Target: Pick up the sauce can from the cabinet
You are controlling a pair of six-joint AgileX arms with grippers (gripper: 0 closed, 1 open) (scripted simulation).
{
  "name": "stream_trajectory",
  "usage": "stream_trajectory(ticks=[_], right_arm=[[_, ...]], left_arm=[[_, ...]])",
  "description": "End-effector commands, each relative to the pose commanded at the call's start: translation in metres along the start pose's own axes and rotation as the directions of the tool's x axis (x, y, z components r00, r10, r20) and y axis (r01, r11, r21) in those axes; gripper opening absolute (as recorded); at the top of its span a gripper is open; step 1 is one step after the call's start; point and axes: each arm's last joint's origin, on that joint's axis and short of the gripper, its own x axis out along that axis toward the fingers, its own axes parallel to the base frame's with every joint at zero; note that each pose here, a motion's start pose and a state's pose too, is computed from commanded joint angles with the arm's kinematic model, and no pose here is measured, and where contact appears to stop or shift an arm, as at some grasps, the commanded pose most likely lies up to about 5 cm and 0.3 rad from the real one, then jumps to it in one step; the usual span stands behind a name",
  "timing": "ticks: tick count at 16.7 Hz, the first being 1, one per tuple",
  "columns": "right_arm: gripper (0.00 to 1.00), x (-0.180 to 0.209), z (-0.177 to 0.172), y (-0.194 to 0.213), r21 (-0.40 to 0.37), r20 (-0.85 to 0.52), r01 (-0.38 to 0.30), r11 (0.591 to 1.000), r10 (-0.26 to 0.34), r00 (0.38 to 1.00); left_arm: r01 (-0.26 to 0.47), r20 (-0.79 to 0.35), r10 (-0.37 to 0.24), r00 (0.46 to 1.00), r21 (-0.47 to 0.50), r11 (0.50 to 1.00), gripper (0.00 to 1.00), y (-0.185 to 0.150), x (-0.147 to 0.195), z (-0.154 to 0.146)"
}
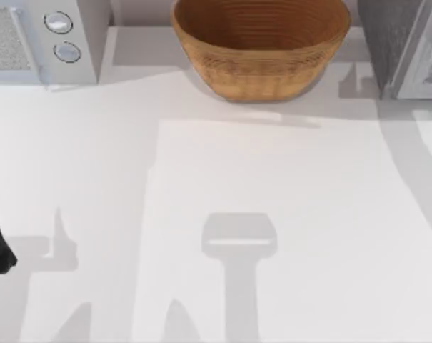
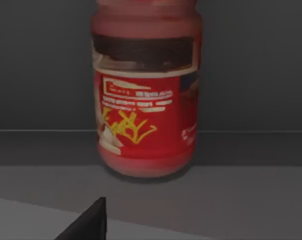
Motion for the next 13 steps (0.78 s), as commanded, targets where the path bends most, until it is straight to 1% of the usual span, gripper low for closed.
stream_trajectory(ticks=[2, 9, 11, 13], right_arm=[[1.0, 0.006, 0.005, 0.003, 0.001, 0.001, -0.001, 1.0, 0.001, 1.0], [1.0, 0.01, 0.007, 0.003, 0.003, 0.005, 0.005, 1.0, -0.005, 1.0], [1.0, 0.025, 0.009, 0.007, 0.006, 0.004, 0.013, 1.0, -0.013, 1.0], [1.0, 0.049, 0.009, 0.014, 0.006, -0.002, 0.016, 1.0, -0.016, 1.0]], left_arm=[[0.0, 0.0, 0.0, 1.0, 0.0, 1.0, 1.0, 0.0, 0.0, 0.0], [0.0, 0.0, 0.0, 1.0, 0.0, 1.0, 1.0, 0.0, 0.0, 0.0], [0.0, 0.0, 0.0, 1.0, 0.0, 1.0, 1.0, 0.0, 0.0, 0.0], [0.0, 0.0, 0.0, 1.0, 0.0, 1.0, 1.0, 0.0, 0.0, 0.0]])
